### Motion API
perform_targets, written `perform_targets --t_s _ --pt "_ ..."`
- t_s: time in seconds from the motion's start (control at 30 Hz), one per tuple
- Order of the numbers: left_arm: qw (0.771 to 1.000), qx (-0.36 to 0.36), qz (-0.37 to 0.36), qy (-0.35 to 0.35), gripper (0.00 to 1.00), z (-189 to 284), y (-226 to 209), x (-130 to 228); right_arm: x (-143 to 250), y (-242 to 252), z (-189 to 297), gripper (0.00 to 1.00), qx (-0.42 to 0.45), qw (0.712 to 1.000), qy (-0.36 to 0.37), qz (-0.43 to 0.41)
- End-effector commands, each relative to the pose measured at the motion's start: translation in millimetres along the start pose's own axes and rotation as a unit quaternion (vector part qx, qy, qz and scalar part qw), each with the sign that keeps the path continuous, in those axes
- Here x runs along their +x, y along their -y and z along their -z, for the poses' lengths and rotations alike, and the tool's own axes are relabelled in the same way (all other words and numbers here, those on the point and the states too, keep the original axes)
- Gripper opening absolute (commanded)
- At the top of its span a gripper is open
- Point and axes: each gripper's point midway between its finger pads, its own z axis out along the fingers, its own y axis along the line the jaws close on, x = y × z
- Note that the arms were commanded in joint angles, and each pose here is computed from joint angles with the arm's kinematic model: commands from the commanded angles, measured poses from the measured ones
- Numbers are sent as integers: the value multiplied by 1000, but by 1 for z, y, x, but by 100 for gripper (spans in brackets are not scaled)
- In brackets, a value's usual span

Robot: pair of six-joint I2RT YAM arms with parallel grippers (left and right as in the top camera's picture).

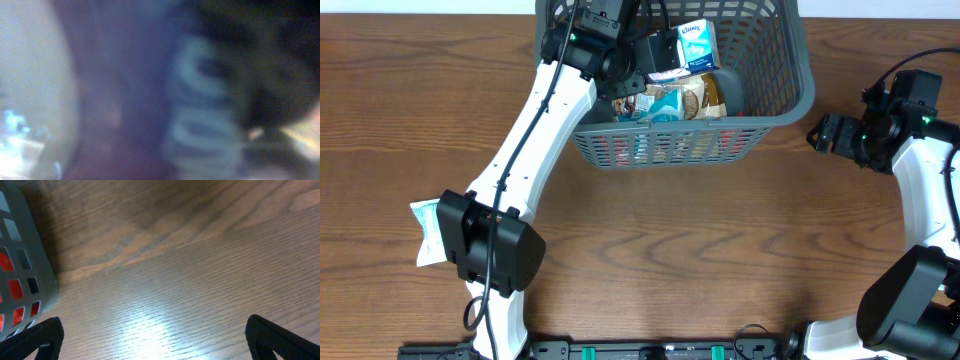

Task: Pack container
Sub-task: 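Lift the Kleenex box with the left gripper and lower it into the basket, then release the box and move the left gripper back toward the green packet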

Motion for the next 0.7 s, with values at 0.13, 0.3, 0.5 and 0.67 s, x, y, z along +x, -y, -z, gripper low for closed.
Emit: perform_targets --t_s 0.13,0.3,0.5,0.67 --pt "1000 -3 1 8 73 12 -1 -5 2 -2 -1 99 -3 1000 -3 8" --pt "1000 0 1 6 77 13 0 -4 2 -2 -1 99 -3 1000 -3 8" --pt "1000 -22 -1 22 80 28 -8 -12 4 -2 -1 99 -3 1000 -8 8" --pt "994 -96 -4 44 84 66 -36 -24 5 -2 -1 99 -3 1000 -9 8"
